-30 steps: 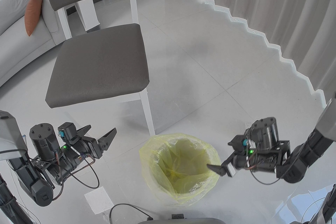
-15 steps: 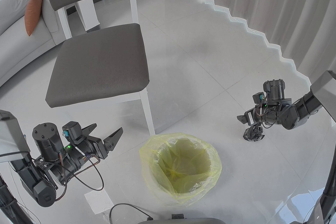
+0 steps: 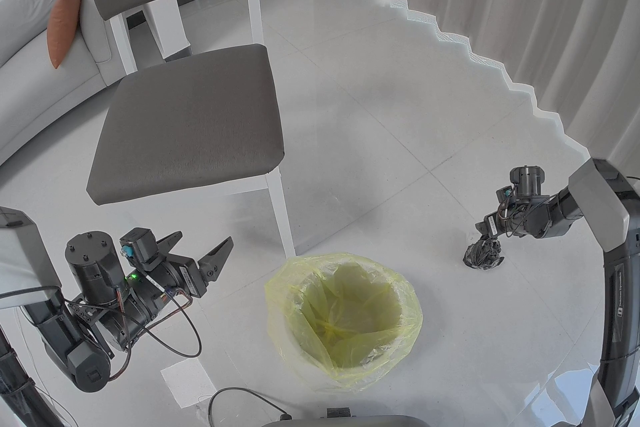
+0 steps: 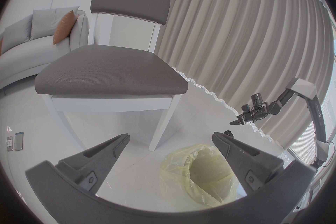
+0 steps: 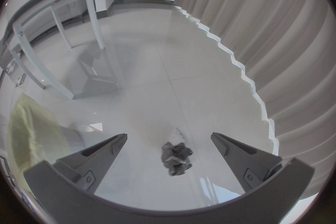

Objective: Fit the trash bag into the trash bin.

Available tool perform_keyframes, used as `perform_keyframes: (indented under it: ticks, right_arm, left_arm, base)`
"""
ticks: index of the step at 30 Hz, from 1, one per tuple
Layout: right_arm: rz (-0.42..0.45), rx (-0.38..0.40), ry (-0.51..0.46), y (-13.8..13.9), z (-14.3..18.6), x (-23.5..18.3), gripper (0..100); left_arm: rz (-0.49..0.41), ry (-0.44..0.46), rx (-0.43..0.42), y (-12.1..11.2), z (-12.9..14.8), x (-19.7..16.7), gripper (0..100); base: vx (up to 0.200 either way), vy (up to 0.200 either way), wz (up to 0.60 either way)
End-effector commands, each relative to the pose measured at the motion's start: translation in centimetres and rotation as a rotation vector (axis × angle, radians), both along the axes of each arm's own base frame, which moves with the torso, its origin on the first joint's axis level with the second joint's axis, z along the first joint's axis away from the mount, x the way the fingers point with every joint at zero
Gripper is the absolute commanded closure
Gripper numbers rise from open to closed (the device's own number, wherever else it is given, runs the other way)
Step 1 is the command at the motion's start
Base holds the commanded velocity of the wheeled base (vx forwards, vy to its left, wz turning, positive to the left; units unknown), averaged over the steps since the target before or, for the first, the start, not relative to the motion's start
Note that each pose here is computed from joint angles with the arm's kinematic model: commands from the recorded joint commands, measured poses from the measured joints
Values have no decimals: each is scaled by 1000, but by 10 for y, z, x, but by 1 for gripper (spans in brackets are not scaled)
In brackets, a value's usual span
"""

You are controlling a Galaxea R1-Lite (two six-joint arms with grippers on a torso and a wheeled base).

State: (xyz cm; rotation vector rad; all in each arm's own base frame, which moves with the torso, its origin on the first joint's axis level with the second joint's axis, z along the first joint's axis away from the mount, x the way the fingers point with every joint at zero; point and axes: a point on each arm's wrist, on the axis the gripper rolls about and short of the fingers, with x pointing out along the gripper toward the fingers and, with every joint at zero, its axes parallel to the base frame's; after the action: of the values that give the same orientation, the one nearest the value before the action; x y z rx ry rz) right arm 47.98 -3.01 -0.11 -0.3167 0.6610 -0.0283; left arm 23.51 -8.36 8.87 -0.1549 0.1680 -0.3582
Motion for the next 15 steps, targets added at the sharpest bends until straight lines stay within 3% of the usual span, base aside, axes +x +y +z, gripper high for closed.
perform_keyframes:
  ticks: [1, 15]
  right_arm:
    - [-5, 11, 51, -6, -50, 13, 0]
    - [-3, 21, 71, -15, -72, 25, 0]
  left_arm:
    - [16, -6, -1, -1, -1, 1, 0]
    - [34, -12, -1, 0, 0, 0, 0]
  base:
    - [0, 0, 0]
    - [0, 0, 0]
